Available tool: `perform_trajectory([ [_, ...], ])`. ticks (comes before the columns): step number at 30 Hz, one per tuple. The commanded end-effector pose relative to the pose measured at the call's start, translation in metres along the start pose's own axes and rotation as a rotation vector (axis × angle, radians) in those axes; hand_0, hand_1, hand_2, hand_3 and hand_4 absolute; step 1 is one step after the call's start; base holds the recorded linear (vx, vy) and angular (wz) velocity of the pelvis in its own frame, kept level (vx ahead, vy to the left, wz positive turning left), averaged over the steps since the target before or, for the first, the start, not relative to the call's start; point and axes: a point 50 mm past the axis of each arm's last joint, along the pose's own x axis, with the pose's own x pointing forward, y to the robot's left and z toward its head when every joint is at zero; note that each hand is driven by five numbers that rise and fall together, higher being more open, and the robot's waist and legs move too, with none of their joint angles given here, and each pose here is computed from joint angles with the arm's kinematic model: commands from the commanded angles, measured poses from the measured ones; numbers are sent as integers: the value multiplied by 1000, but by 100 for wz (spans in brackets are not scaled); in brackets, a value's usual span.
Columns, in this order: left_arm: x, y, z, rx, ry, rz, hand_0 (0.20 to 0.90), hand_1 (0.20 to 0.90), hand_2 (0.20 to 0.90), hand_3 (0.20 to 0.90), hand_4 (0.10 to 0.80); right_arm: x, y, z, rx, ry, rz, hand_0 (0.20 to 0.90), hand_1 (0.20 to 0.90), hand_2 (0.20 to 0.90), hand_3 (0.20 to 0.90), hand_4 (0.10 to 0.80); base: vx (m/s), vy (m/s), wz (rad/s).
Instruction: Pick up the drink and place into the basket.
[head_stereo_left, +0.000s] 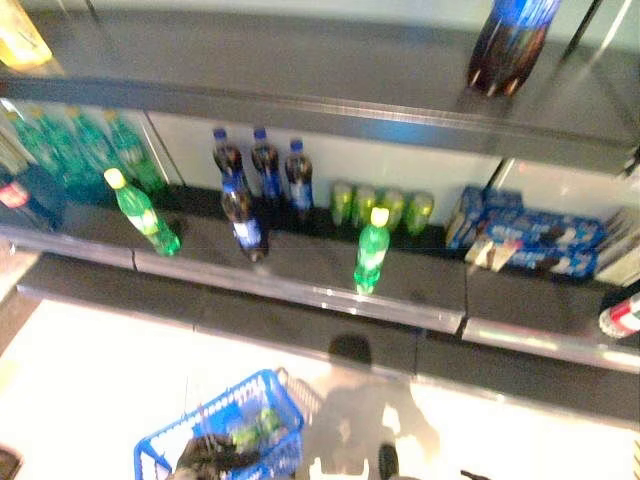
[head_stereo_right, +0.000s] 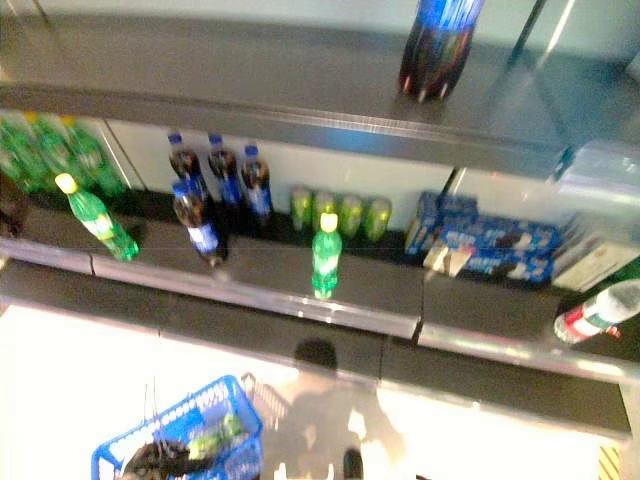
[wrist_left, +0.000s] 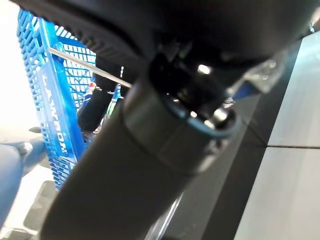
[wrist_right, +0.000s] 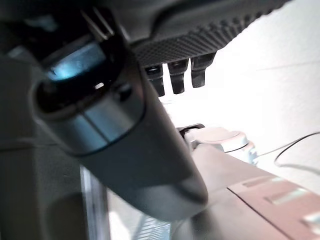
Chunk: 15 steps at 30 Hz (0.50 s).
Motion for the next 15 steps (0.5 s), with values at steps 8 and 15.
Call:
perform_trajectory([
  [8, 9, 16, 82, -72, -301, 86, 300, 300, 300, 200, 100, -2, -19, 71, 40, -223, -66, 900, 900, 900, 900, 800, -188, -33, 1],
  [15, 8, 15, 94, -69, -342, 70, 300, 300, 300, 200, 100, -7, -17, 101, 74, -366, -81, 900, 900, 900, 900, 800, -46, -26, -3],
])
